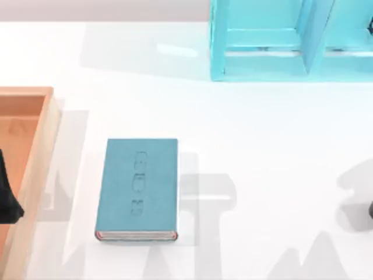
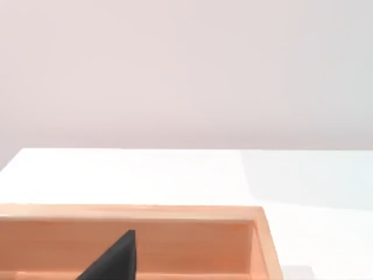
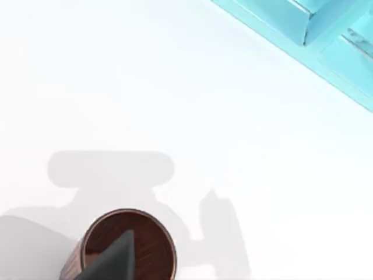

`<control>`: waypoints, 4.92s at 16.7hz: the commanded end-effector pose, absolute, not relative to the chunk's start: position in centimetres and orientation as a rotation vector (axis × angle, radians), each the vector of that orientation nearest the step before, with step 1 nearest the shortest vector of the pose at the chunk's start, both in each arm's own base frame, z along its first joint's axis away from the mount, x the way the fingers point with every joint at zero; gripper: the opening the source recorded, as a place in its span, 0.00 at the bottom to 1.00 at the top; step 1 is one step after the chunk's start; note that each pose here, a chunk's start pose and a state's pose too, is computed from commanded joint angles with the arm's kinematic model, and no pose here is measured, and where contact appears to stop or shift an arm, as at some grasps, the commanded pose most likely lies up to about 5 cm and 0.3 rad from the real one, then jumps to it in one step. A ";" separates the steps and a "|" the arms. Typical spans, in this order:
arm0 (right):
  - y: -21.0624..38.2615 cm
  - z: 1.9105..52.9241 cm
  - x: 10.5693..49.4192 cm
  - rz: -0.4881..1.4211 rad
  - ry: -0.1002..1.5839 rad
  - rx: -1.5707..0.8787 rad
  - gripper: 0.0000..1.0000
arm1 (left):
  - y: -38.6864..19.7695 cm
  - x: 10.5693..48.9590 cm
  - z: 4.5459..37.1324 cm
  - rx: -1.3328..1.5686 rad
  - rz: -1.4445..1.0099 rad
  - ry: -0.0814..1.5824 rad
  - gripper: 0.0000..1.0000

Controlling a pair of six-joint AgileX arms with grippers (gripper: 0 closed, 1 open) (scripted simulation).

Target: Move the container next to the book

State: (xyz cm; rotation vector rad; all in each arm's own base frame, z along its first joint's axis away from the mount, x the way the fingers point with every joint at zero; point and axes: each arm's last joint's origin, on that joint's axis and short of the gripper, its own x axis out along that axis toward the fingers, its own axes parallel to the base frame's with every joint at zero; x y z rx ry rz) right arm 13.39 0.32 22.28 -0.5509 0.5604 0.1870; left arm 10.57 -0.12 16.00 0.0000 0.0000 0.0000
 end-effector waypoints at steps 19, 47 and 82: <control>2.0 24.9 25.5 1.196 1.213 -1.197 1.00 | -0.1 10.6 16.0 0.000 0.000 0.000 1.00; 2.2 14.9 25.6 1.203 1.213 -1.200 0.10 | -0.1 10.6 16.0 0.000 0.000 0.000 1.00; 12.1 21.5 28.2 0.970 1.365 -0.994 0.00 | -0.1 10.6 16.0 0.000 0.000 0.000 1.00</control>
